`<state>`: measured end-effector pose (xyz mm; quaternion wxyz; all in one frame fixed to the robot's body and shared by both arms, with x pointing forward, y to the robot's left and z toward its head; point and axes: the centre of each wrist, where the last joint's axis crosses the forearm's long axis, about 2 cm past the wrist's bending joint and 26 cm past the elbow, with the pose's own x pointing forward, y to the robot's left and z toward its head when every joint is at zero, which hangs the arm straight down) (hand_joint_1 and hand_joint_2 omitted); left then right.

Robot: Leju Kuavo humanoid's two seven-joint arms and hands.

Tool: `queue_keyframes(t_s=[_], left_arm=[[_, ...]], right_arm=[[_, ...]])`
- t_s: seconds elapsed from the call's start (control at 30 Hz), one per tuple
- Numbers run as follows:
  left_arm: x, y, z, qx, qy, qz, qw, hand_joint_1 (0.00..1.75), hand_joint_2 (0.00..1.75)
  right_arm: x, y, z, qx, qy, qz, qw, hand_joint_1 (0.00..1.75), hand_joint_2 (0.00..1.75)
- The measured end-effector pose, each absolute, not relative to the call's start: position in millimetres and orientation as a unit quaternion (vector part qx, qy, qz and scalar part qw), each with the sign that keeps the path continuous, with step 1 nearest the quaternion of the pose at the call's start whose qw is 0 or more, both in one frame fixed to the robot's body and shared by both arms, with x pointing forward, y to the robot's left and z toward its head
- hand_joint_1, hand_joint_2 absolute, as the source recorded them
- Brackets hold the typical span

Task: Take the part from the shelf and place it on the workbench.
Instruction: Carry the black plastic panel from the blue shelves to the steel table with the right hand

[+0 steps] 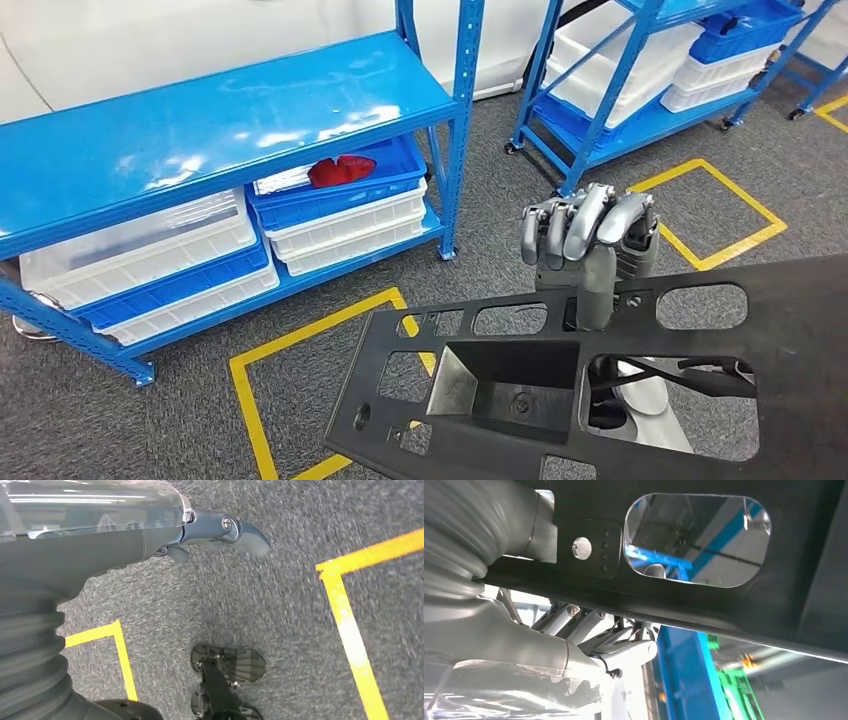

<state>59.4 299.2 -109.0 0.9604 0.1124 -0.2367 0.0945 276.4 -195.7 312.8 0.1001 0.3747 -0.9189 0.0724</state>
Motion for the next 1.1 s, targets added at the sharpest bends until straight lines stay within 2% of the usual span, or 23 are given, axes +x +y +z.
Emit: queue_keyframes(t_s=[0.77, 1.1], left_arm=[[54.4, 274.1, -109.1, 0.124, -0.24, 0.064, 0.961, 0.0, 1.75], [55.0, 274.9, -109.2, 0.108, -0.204, 0.111, 0.967, 0.0, 1.75]], right_arm=[[271.5, -199.4, 304.7, 0.348, -0.926, 0.09, 0.112, 1.75, 1.75], [265.9, -199.3, 313.4, 0.316, -0.938, 0.1, 0.1, 1.75, 1.75]])
